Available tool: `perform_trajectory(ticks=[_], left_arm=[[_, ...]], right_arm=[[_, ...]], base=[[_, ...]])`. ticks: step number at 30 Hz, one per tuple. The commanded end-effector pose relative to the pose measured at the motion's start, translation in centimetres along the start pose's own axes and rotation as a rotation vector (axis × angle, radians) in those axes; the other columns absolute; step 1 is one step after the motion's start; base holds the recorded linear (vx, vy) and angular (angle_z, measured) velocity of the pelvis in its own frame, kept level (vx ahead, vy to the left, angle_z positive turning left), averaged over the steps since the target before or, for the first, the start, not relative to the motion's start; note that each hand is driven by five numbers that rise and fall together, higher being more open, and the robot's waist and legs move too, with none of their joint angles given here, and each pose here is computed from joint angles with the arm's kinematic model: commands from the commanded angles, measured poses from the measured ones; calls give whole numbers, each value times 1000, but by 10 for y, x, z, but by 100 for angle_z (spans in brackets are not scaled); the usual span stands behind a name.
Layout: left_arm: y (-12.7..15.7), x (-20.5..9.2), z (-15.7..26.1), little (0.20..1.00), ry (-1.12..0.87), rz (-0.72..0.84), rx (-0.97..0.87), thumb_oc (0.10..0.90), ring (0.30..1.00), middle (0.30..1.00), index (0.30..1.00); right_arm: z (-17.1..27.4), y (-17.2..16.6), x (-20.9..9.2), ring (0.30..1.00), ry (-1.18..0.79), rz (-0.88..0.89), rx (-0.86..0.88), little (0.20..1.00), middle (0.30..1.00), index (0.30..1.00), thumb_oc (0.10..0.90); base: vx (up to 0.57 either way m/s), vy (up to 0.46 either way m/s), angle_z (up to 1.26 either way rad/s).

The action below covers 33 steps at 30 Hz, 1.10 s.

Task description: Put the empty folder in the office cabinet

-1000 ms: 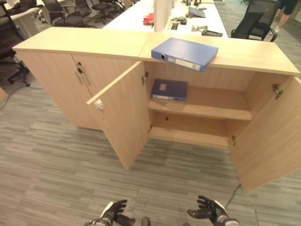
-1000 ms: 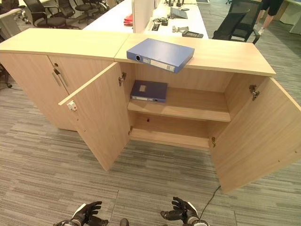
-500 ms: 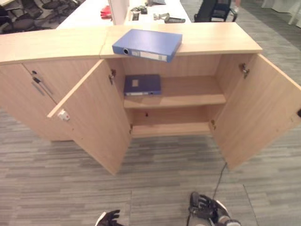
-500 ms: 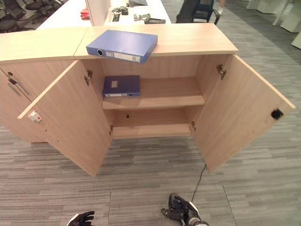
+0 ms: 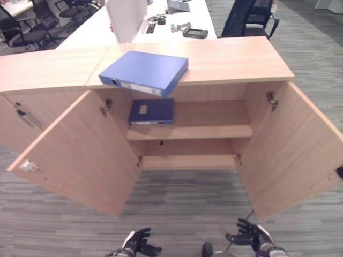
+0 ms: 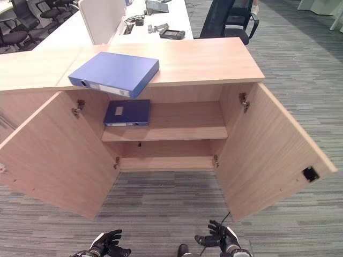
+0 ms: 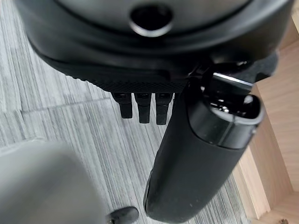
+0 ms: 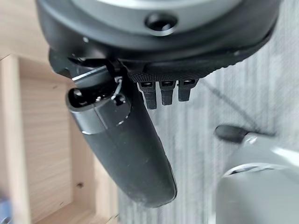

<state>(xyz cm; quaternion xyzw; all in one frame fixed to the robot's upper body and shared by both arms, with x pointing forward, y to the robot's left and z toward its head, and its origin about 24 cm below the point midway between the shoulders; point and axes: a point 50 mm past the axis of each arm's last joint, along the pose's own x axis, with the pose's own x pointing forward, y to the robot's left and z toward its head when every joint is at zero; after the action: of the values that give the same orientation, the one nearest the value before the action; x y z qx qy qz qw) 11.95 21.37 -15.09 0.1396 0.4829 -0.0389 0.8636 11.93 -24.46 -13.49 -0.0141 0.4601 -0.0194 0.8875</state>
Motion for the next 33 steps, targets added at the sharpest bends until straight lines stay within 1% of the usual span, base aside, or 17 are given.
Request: perform_trajectory(ticks=[1,7,12,17,21,27,33], left_arm=[[28,0,21,900,-95,63,62,800,900,900,900],[30,-2,14,900,-72,67,56,800,900,900,900],[31,-3,6,900,-42,78,48,800,900,900,900],[32,-6,-11,900,19,94,5,800,900,900,900],[33,-6,-12,900,23,91,28,800,900,900,900],[44,-5,-1,900,-14,113,61,800,900,900,900],[54,-4,17,900,-75,144,59,800,900,900,900]], right_arm=[[15,-8,-2,900,-77,-13,-12,900,900,900,800],[17,-7,-1,900,-83,-11,-18,900,900,900,800],[18,0,1,900,-89,4,-15,900,900,900,800],[8,6,2,900,-46,18,-34,900,900,900,800],[6,9,2,900,-39,24,-38,900,900,900,800],[15,24,8,900,-61,66,-40,900,900,900,800],[39,44,13,900,-143,134,-59,900,900,900,800]], base=[[297,-83,-10],[277,5,-13],[303,40,-28],[345,135,-46],[202,170,-21],[168,173,-4],[79,148,-5]])
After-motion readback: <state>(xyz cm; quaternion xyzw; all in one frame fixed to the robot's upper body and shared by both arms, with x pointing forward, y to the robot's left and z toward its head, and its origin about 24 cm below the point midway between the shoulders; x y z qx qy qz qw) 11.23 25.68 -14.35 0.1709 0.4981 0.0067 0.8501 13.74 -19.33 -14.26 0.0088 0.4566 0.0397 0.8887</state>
